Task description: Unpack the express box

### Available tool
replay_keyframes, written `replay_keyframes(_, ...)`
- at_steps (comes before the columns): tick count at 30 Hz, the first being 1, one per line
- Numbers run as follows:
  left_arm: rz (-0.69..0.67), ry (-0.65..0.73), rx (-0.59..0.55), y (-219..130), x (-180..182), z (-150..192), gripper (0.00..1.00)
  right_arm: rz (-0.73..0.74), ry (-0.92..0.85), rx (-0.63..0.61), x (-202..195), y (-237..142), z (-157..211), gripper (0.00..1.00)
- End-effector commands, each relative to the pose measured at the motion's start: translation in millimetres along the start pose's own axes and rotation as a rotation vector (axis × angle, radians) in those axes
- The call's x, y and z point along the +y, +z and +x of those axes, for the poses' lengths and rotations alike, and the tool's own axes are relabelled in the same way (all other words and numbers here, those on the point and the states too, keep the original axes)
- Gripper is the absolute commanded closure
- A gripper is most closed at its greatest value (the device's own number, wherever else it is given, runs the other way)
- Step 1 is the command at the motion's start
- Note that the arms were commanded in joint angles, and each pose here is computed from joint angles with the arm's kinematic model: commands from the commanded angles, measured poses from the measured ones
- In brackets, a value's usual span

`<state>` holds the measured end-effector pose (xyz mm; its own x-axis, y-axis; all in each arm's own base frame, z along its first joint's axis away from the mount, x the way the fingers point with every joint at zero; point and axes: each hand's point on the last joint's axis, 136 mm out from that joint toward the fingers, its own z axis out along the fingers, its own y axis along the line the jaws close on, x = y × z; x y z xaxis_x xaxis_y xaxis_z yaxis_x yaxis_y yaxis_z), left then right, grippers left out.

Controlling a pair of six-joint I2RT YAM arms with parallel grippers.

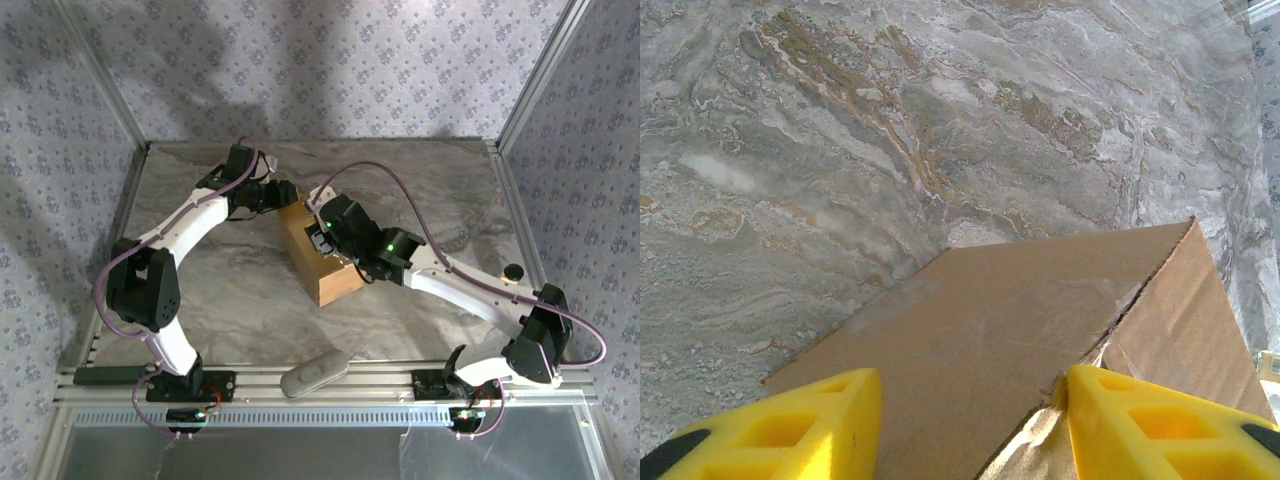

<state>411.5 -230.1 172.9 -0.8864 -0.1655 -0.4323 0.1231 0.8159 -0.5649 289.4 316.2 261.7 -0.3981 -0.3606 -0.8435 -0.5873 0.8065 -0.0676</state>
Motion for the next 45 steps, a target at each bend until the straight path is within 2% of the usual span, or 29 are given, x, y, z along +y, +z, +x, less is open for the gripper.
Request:
replay_keyframes(1,0.007,-0.010,0.059,0,-6,17,0.50,-0.027,0.022,0.013,6,6,0,0.65)
replay_keyframes(9,0.009,-0.009,0.057,-1,-6,18,0.50,0.005,0.022,0.015,2,22,4,0.65)
replay_keyframes(14,0.009,-0.007,0.054,-2,-6,17,0.50,0.027,0.026,-0.015,-2,27,1,0.74)
replay_keyframes(20,0.009,-0.009,0.056,-1,-5,18,0.51,0.058,0.050,-0.050,-13,37,-5,0.75)
replay_keyframes(21,0.010,-0.009,0.055,-1,-6,18,0.51,0.060,0.053,-0.053,-14,38,-6,0.77)
replay_keyframes(24,0.009,-0.009,0.057,-1,-6,19,0.51,0.059,0.057,-0.064,-14,40,-10,0.91)
replay_keyframes(28,0.010,-0.006,0.050,-3,-7,17,0.51,0.056,0.054,-0.068,-14,39,-12,1.00)
replay_keyframes(33,0.002,-0.005,0.048,-2,-5,17,0.51,0.060,0.046,-0.073,-13,35,-8,1.00)
replay_keyframes(45,-0.139,-0.081,0.086,9,29,25,0.55,0.077,0.045,-0.093,-10,14,9,1.00)
